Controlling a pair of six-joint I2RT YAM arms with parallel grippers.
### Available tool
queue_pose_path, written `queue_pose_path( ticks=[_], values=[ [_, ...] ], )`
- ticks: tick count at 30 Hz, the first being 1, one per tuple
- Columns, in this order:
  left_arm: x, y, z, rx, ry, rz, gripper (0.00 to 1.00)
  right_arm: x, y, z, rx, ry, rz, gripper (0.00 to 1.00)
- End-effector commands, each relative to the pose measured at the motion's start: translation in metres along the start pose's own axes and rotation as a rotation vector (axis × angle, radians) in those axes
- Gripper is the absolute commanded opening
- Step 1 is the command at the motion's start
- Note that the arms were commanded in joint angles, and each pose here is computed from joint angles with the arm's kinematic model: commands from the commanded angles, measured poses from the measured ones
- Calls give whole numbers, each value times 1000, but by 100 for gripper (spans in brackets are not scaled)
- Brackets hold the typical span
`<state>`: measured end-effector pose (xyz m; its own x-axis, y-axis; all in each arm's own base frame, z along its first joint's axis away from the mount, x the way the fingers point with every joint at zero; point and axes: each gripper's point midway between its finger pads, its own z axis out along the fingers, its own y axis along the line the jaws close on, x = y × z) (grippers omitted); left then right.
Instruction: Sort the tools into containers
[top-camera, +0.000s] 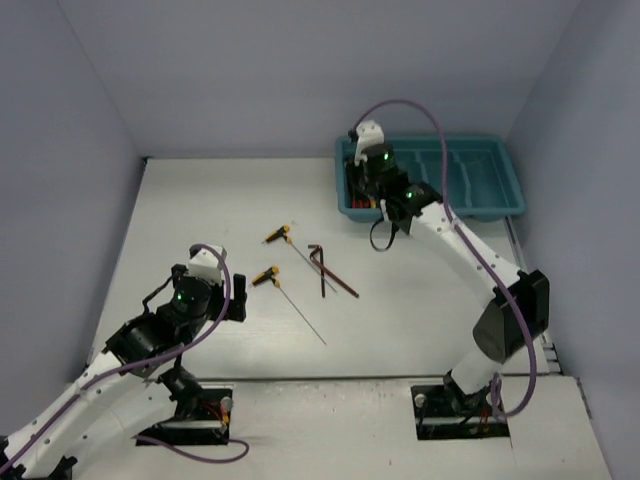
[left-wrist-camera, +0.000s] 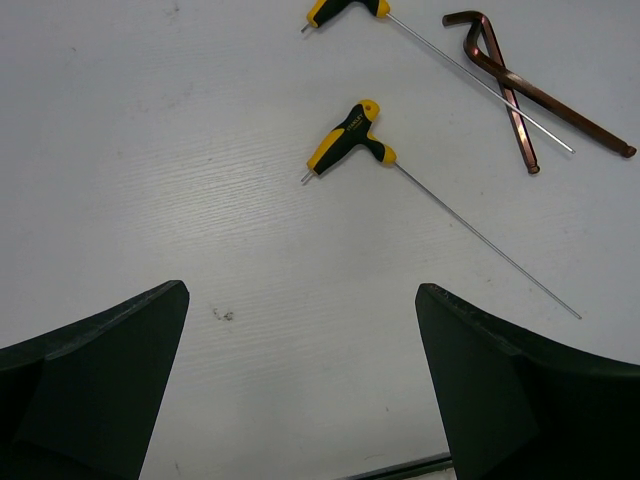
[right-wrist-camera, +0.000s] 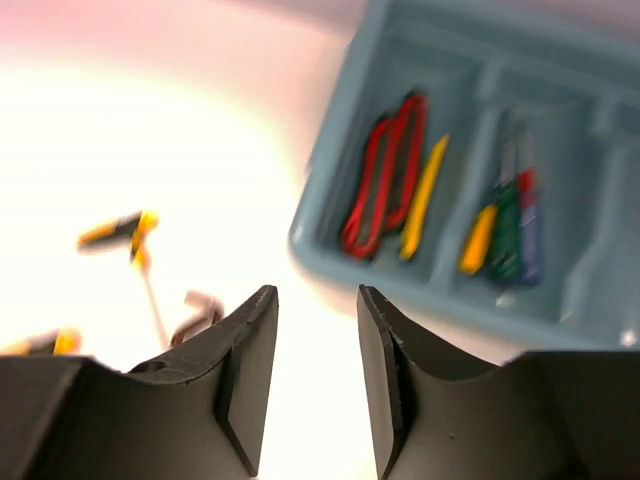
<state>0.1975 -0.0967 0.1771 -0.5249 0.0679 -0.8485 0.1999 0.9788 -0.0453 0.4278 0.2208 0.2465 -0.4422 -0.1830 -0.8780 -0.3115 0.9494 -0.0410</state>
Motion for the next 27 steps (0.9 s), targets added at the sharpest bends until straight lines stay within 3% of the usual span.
queue_pose_path(
  ticks=[1, 8, 11, 27],
  values=[
    [-22, -4, -4, 12, -58, -33, 97, 70, 25, 6, -93, 157, -14, 33],
    [-21, -7, -4, 25, -50, -34, 98, 171, 51, 12, -156, 378, -68, 34],
    [-21, -7, -4, 29, -49, -34, 97, 192, 64, 11, -208, 422, -79, 34],
    [-20, -6, -4, 26, -49, -32, 98, 238, 89, 27, -282, 515, -116, 33]
  ],
)
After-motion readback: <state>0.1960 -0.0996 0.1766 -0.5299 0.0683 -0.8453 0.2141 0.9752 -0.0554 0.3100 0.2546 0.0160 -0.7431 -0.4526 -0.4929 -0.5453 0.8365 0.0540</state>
